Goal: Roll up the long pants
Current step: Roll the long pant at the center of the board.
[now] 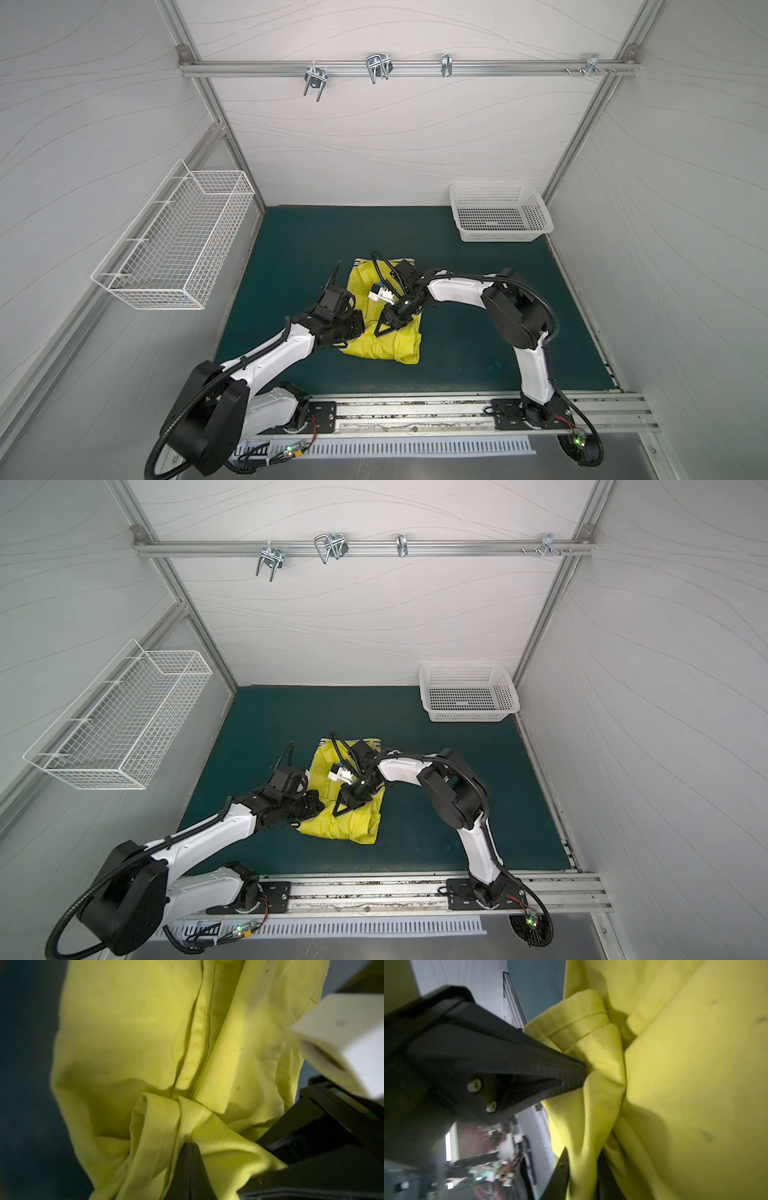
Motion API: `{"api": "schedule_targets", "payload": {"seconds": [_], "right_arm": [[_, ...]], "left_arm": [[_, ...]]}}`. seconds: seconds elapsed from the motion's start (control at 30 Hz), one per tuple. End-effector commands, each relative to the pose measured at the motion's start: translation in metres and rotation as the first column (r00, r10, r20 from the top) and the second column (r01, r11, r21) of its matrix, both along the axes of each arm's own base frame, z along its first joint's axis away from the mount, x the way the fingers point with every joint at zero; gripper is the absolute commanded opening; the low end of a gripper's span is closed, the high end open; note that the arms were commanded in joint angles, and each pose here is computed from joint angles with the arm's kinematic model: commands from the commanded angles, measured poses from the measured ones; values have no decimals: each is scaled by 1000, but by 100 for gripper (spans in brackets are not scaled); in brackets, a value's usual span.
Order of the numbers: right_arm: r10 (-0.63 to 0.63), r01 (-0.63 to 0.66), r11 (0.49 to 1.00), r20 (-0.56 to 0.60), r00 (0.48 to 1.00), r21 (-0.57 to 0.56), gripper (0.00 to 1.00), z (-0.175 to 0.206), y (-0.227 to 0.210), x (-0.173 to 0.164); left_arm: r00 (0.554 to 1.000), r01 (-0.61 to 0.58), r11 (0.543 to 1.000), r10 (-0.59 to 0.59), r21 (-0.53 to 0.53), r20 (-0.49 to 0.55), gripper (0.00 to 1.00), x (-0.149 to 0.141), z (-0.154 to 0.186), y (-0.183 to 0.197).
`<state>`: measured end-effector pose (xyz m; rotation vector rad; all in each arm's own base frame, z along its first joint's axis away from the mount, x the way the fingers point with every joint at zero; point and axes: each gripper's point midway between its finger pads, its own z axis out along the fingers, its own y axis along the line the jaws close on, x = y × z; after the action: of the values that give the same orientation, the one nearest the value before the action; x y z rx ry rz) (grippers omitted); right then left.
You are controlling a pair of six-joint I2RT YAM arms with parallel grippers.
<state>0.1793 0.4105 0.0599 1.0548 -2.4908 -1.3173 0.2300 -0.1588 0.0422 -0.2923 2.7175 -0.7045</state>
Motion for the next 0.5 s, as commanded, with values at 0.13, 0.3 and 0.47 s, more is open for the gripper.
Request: {"api": "schedule_targets", "payload": {"seconds": [0.13, 0.3, 0.47], "right_arm": [[154, 120, 954, 795, 587, -274, 60, 26, -53, 25], [303, 128, 929, 913, 273, -346, 70, 43, -54, 0], [368, 21, 928, 922, 119, -373, 72, 40, -54, -34]], "left_arm": [[998, 37, 999, -35, 31, -56, 0, -2, -25, -3], [997, 50, 997, -47, 60, -57, 0, 0, -32, 0], [995, 64, 995, -59, 74, -75, 0, 0, -40, -1]]}}
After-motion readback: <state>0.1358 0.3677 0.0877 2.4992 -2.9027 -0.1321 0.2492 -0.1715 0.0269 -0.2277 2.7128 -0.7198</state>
